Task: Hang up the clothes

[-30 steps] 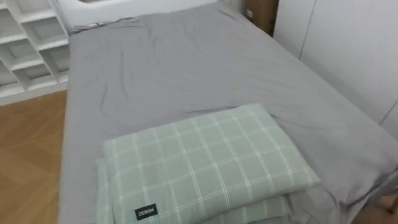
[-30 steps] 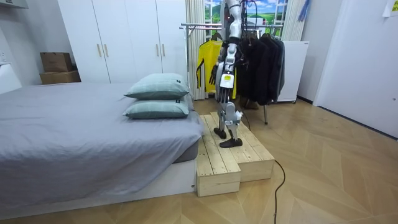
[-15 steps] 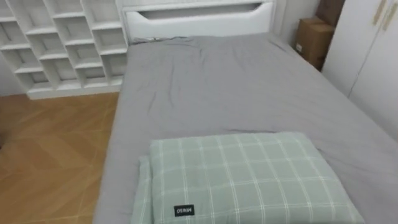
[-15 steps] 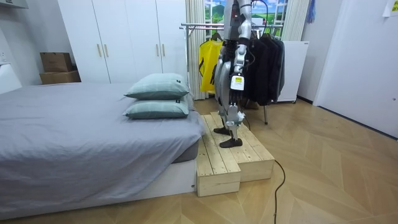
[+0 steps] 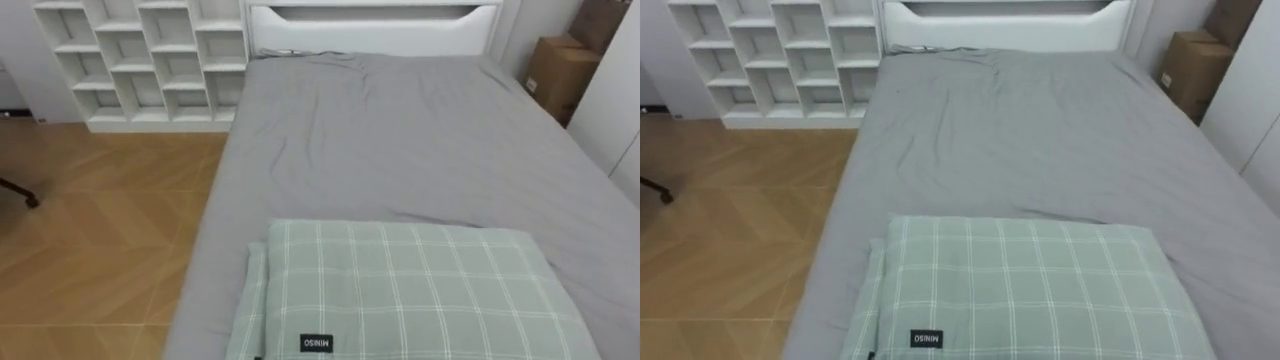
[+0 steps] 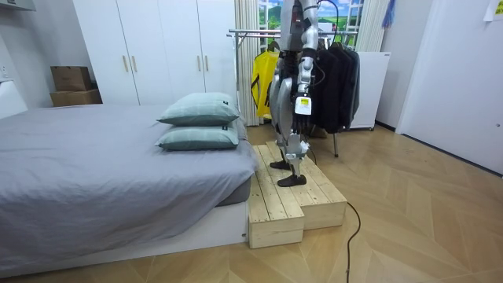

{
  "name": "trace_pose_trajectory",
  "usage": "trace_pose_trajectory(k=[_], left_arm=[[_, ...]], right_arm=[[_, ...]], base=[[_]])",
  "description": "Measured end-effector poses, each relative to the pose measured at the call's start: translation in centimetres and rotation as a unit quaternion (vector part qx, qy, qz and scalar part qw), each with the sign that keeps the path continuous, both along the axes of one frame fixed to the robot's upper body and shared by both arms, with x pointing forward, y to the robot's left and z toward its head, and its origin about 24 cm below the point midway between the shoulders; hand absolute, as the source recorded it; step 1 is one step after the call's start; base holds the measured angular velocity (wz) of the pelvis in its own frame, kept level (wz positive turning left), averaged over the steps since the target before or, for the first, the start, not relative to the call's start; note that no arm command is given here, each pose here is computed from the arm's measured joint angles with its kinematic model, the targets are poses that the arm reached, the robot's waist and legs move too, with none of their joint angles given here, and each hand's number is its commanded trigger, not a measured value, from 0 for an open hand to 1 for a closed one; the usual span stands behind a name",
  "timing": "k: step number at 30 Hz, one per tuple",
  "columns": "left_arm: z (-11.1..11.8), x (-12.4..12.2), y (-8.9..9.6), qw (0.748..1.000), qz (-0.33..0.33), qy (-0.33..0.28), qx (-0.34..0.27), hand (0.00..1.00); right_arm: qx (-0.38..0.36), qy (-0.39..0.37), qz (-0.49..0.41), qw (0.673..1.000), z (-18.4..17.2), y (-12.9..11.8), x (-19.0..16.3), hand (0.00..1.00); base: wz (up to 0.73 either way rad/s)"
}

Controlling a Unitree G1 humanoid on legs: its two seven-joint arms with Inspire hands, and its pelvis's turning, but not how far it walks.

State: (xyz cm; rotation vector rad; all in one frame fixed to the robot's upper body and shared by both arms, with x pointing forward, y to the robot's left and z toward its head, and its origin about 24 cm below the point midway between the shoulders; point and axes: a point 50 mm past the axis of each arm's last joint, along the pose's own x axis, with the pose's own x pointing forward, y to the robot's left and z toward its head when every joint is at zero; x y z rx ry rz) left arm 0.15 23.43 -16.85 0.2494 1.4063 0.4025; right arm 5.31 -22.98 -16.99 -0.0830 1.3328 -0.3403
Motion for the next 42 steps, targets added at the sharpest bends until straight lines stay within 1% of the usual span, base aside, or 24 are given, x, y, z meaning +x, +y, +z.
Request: trace_pose_trajectory(k=[3,8,11,15,31,42], left_arm=[[0.0,0.2,0.0,1.000,0.000,-0.004,0.006,0.00],[0.1,0.5,0.1,1.000,0.000,-0.008,0.012,0.00],[0.1,0.1,0.2,1.000,-0.009,0.000,0.018,0.00],[0.1,0.3,0.2,1.000,-0.020,-0.002,0.021,0.00],[0.1,1.3,0.1,0.999,-0.039,-0.013,0.022,0.00],[0.2,3.1,0.0,0.998,-0.044,-0.038,0.021,0.00]], right_arm=[[0.005,-0.003,0.023,1.000,0.0,0.2,0.6,0.00],[0.028,-0.006,0.029,0.999,0.0,0.5,0.7,0.00],[0.039,-0.003,0.032,0.999,-0.1,0.6,0.4,0.00],[0.052,0.000,0.030,0.998,-0.2,0.7,0.1,0.00],[0.056,-0.003,0.049,0.997,-0.1,0.6,0.2,0.00],[0.054,-0.002,0.064,0.996,-0.1,0.8,0.6,0.00]], base=[[0.06],[0.15],[0.10],[0.13],[0.04],[0.00]])
